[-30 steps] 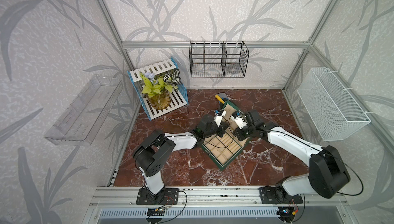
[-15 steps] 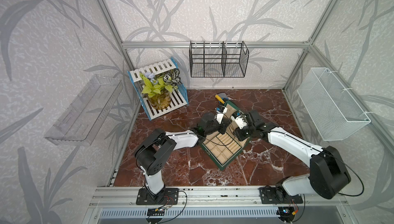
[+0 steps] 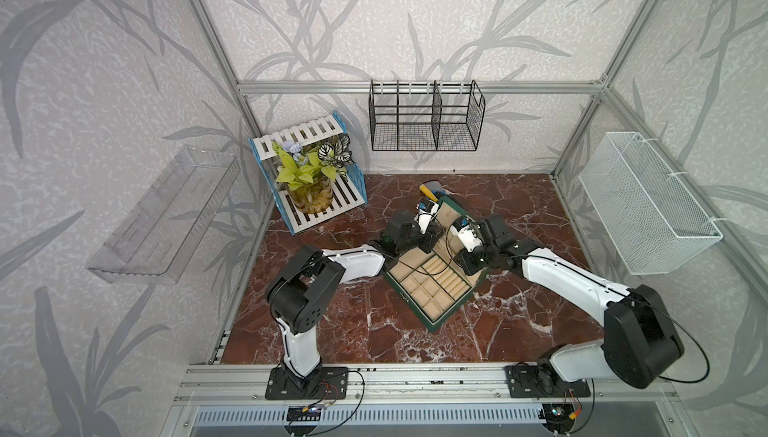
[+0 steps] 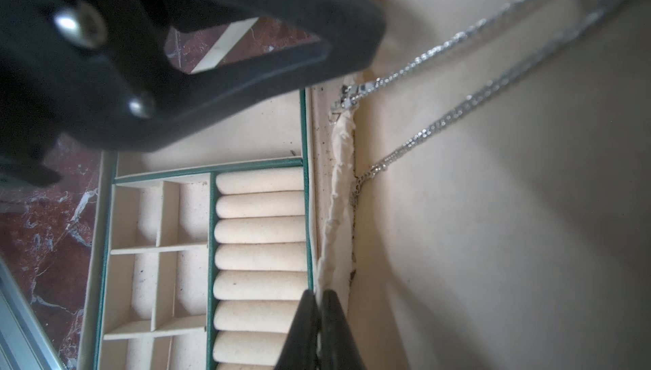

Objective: Put jewelry chain into jewelry box
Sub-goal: Adjust the necklace in the storage slot.

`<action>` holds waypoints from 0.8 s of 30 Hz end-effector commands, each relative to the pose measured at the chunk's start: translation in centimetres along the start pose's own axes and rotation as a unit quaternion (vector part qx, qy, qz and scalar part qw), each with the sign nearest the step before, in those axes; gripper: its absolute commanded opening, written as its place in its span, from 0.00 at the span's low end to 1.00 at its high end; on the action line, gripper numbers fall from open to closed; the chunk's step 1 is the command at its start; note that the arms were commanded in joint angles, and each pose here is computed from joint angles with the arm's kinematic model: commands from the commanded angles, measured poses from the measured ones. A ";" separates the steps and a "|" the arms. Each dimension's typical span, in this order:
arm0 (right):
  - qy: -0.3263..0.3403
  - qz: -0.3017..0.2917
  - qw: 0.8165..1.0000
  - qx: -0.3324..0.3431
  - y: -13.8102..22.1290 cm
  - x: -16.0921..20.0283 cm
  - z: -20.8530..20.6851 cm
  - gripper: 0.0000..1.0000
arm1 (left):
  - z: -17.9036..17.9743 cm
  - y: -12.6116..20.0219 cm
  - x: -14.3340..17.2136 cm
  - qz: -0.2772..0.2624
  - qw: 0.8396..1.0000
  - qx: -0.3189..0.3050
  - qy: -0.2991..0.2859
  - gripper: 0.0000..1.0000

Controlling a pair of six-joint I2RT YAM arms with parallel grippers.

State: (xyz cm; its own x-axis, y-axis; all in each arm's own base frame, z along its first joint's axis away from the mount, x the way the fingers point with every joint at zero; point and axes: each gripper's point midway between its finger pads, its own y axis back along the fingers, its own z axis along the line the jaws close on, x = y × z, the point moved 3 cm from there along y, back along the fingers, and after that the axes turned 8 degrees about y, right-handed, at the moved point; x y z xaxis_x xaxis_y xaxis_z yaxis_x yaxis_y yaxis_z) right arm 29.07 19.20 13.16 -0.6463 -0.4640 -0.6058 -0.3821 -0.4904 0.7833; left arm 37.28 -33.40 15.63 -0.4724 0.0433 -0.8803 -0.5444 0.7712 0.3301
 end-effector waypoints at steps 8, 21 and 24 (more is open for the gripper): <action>-0.007 -0.032 0.999 0.004 0.8 -1.3 -0.3 0.09 | -0.9 -1.0 -0.3 0.011 0.999 0.032 -0.017 0.40; -0.007 -0.028 1.000 0.003 0.6 -1.2 -0.4 0.09 | -1.1 -1.9 -0.1 0.018 0.999 0.049 -0.013 0.29; -0.008 -0.028 1.000 0.003 0.5 -1.3 -0.5 0.09 | -1.1 -2.1 -0.2 0.018 0.999 0.048 -0.012 0.26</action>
State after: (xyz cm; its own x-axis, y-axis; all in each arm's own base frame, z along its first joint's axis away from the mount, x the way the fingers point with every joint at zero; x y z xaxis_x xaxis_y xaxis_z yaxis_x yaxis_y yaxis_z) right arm 29.09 19.17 13.19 -0.6487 -0.4596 -0.6066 -0.3798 -0.4951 0.7814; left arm 37.57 -35.04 15.24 -0.4784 0.0803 -0.8745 -0.4764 0.8128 0.3353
